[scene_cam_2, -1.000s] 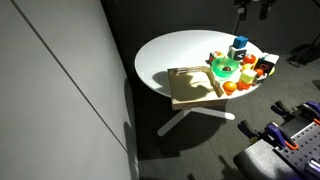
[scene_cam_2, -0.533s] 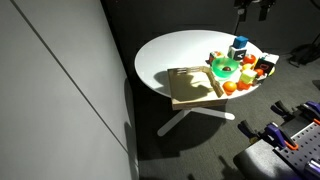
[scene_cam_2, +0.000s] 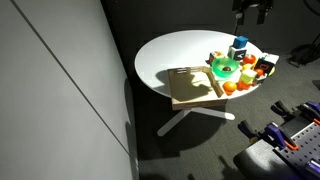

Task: Put the blue block in the green bowl

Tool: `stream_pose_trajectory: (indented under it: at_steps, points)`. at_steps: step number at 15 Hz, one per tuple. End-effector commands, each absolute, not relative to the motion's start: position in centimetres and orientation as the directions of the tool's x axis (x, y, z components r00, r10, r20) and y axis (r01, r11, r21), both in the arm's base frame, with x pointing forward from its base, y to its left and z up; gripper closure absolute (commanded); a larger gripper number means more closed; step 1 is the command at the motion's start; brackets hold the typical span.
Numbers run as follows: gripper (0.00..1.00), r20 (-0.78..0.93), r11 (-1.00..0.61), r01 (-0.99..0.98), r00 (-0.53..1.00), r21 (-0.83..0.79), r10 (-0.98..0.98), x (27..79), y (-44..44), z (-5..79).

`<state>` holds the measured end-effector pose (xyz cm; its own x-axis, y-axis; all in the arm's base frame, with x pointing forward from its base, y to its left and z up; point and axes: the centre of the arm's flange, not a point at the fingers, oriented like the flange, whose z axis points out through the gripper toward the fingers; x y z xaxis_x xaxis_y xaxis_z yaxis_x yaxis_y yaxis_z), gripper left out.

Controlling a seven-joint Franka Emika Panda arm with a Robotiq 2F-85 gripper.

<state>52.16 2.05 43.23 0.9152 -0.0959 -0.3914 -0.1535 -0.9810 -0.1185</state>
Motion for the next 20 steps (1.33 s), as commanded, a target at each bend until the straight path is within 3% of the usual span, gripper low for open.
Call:
stream_pose_trajectory:
  at_steps: [1,11,20]
  points:
    - [0.0,-0.391,-0.971,-0.203,0.91,-0.128,-0.138,54.9,0.9,41.7]
    - [0.0,-0.198,-0.961,-0.19,0.969,-0.203,-0.15,57.6,-2.2,38.5]
    - [0.0,-0.077,-0.933,-0.289,0.957,-0.214,-0.278,61.6,-6.1,39.7]
